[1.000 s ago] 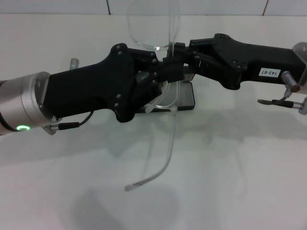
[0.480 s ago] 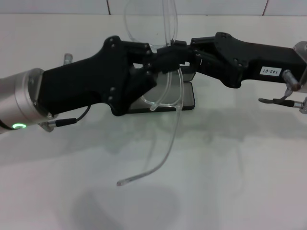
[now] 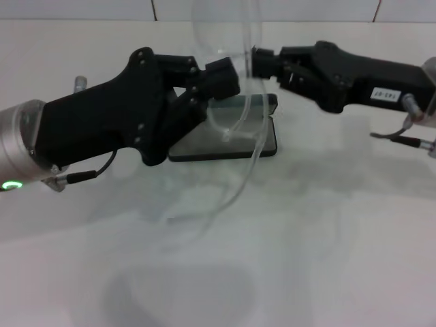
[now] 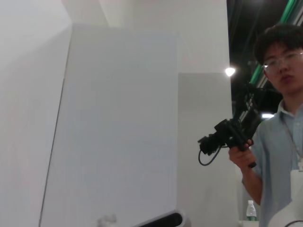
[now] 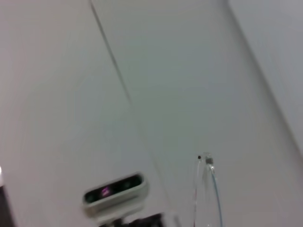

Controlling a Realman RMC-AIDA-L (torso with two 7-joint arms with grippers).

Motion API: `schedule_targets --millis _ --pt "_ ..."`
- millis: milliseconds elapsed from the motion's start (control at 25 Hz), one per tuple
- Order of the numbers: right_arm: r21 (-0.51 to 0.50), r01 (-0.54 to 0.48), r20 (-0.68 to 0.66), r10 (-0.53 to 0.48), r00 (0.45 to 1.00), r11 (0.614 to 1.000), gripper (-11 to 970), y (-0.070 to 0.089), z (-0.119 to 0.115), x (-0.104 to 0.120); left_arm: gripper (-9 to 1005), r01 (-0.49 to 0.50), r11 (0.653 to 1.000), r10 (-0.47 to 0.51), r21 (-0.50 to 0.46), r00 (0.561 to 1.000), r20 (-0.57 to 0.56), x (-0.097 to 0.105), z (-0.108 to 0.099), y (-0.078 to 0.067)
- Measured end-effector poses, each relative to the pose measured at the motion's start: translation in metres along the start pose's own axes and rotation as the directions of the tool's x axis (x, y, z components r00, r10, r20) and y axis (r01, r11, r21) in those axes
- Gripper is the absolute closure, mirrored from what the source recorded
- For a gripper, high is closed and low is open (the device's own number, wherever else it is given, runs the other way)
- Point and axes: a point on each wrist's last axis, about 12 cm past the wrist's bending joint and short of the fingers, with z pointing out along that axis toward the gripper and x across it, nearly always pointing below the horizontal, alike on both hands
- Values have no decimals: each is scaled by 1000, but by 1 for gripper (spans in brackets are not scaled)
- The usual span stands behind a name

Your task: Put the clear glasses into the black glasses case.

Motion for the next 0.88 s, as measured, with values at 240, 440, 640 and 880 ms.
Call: schedule_targets --millis 240,440,640,880 --pt "106 -18 111 6 994 994 904 -5 -24 -1 949 -13 1000 15 -26 999 45 -4 -13 -9" --pt "178 -42 238 -1 971 983 904 -6 -48 -5 949 -35 999 37 -19 994 107 -9 -21 -19" --pt "194 -30 360 -43 932 981 904 2 -65 -11 949 -35 999 32 23 995 96 -5 -16 -22" --pt "173 -28 446 -53 893 985 904 7 -69 -13 949 -36 996 29 83 996 86 0 -6 -25"
